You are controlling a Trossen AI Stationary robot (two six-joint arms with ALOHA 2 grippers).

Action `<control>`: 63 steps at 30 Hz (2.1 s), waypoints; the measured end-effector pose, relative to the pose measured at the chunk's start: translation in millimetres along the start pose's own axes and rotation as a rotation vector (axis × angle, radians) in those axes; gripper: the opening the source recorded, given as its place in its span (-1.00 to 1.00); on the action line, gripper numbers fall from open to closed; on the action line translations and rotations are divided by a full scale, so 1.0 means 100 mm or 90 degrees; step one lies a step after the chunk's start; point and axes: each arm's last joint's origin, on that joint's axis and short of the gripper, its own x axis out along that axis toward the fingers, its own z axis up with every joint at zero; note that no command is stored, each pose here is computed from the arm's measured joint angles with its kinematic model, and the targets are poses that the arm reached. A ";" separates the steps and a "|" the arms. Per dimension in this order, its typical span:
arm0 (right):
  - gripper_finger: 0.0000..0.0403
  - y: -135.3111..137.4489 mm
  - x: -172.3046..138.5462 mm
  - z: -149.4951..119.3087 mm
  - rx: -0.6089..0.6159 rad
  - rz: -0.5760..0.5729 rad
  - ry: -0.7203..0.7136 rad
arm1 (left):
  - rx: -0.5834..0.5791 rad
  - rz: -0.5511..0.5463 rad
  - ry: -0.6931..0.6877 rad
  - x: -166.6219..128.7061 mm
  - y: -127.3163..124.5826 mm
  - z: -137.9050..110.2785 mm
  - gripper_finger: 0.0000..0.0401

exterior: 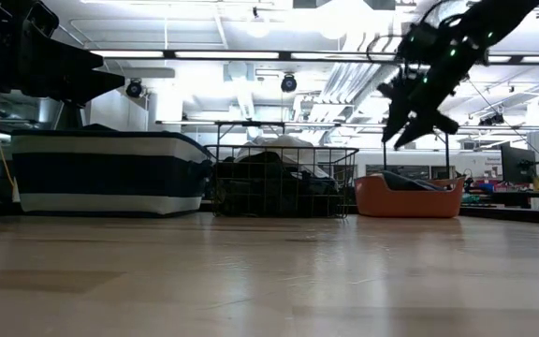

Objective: Pick & Place Cloths
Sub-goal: Return to Home Position

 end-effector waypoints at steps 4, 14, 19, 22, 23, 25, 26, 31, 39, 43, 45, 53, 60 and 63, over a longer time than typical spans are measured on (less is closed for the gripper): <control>-0.22 0.18 -0.21 -0.09 -0.076 0.047 0.001 | 0.000 0.000 0.000 0.00 0.00 0.00 0.50; -0.22 0.76 -0.49 -0.72 -0.279 0.373 -0.023 | 0.000 0.000 0.000 0.00 0.00 0.00 0.50; -0.23 0.83 -0.39 -1.18 -0.258 0.486 -0.091 | 0.000 0.000 0.000 0.00 0.00 0.00 0.50; -0.23 0.81 -0.38 -1.38 -0.241 0.532 -0.136 | 0.000 0.000 0.000 0.00 0.00 0.00 0.50; -0.23 0.80 -0.38 -1.44 -0.234 0.545 -0.151 | 0.000 0.000 -0.001 0.00 0.00 0.00 0.50; -0.23 0.75 -0.39 -1.56 -0.216 0.572 -0.181 | -0.001 0.000 -0.001 0.00 0.00 0.00 0.50; -0.23 0.73 -0.39 -1.61 -0.210 0.588 -0.196 | -0.001 0.000 -0.002 0.00 0.00 0.00 0.50; -0.23 0.53 -0.40 -1.79 -0.176 0.665 -0.239 | -0.001 0.000 -0.002 0.00 0.00 0.00 0.50; -0.23 0.45 -0.40 -1.82 -0.201 0.702 -0.204 | -0.001 0.000 -0.003 0.00 0.00 0.00 0.50; -0.23 0.40 -0.41 -1.81 -0.192 0.688 -0.185 | -0.001 0.001 -0.003 0.00 0.00 0.00 0.50; -0.23 0.37 -0.41 -1.81 -0.192 0.675 -0.175 | -0.001 0.000 -0.003 0.00 0.00 0.00 0.50; -0.23 0.26 -0.43 -1.84 -0.184 0.598 -0.168 | -0.001 0.000 -0.003 0.00 0.00 0.00 0.50; -0.23 0.18 -0.52 -1.85 -0.198 0.628 -0.156 | -0.001 0.001 -0.003 0.00 0.00 0.01 0.50; -0.23 0.15 -0.55 -1.88 -0.232 0.670 -0.128 | -0.001 0.001 -0.003 0.00 0.00 0.01 0.50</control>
